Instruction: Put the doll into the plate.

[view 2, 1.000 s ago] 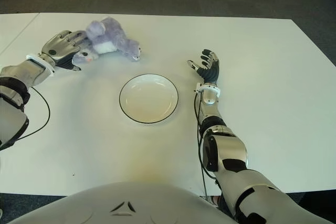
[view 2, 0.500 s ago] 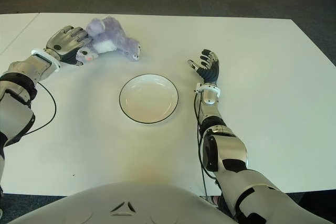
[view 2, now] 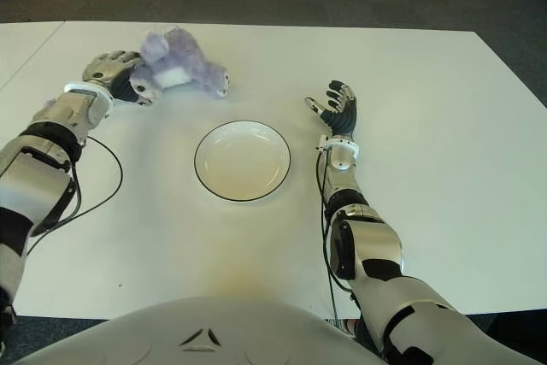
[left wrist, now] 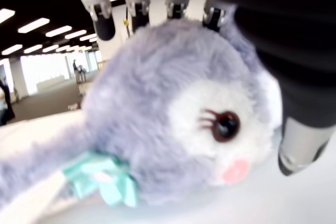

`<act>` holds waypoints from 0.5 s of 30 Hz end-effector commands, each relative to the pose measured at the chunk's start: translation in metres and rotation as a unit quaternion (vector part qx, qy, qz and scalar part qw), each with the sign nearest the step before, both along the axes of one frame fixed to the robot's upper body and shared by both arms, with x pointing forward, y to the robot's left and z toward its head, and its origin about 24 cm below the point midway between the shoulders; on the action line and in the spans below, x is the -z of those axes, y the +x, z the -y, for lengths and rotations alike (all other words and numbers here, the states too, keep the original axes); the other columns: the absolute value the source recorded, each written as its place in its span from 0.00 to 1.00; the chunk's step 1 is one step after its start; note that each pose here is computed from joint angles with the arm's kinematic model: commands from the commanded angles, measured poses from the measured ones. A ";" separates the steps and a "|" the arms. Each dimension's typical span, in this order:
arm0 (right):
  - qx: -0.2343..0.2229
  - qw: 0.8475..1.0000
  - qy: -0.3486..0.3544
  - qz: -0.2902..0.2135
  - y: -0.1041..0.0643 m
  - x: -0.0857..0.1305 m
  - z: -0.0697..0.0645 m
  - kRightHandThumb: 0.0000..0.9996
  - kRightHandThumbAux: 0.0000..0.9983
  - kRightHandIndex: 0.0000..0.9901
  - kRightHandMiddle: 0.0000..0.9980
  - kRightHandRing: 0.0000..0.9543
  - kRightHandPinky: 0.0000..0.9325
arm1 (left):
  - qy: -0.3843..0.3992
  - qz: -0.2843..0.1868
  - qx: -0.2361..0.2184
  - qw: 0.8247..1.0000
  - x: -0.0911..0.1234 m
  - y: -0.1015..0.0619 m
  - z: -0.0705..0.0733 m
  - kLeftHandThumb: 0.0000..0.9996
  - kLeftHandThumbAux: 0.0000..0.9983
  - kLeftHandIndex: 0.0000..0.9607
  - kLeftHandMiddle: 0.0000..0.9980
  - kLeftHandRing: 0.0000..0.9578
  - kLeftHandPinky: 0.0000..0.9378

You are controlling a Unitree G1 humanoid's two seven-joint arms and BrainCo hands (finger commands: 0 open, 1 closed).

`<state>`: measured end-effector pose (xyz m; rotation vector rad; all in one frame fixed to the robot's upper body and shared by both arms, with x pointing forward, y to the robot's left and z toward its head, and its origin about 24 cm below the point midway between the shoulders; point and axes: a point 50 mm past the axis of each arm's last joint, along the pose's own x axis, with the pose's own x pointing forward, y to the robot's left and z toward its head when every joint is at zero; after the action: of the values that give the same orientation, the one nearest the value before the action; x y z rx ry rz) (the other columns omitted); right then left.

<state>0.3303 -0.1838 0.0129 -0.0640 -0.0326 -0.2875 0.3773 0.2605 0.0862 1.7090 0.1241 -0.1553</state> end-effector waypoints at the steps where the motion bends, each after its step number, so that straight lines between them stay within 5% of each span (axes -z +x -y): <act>1: 0.016 0.966 0.047 -0.255 -0.098 0.112 -0.012 0.09 0.87 0.24 0.25 0.26 0.26 | -0.039 -0.181 0.006 0.983 0.063 -0.028 0.015 0.00 0.59 0.25 0.00 0.00 0.00; 10: 0.021 0.967 0.057 -0.247 -0.099 0.112 -0.012 0.11 0.89 0.26 0.26 0.25 0.24 | -0.107 -0.276 0.113 0.949 0.077 -0.053 0.024 0.00 0.53 0.19 0.00 0.00 0.00; 15: 0.021 0.968 0.058 -0.244 -0.099 0.111 -0.012 0.16 0.89 0.29 0.27 0.26 0.26 | -0.131 -0.337 0.149 0.920 0.067 -0.069 0.017 0.00 0.48 0.06 0.00 0.00 0.00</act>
<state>0.3299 -0.1852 0.0129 -0.0575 -0.0352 -0.2930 0.3665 0.2529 0.0857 1.4728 0.0944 -0.4081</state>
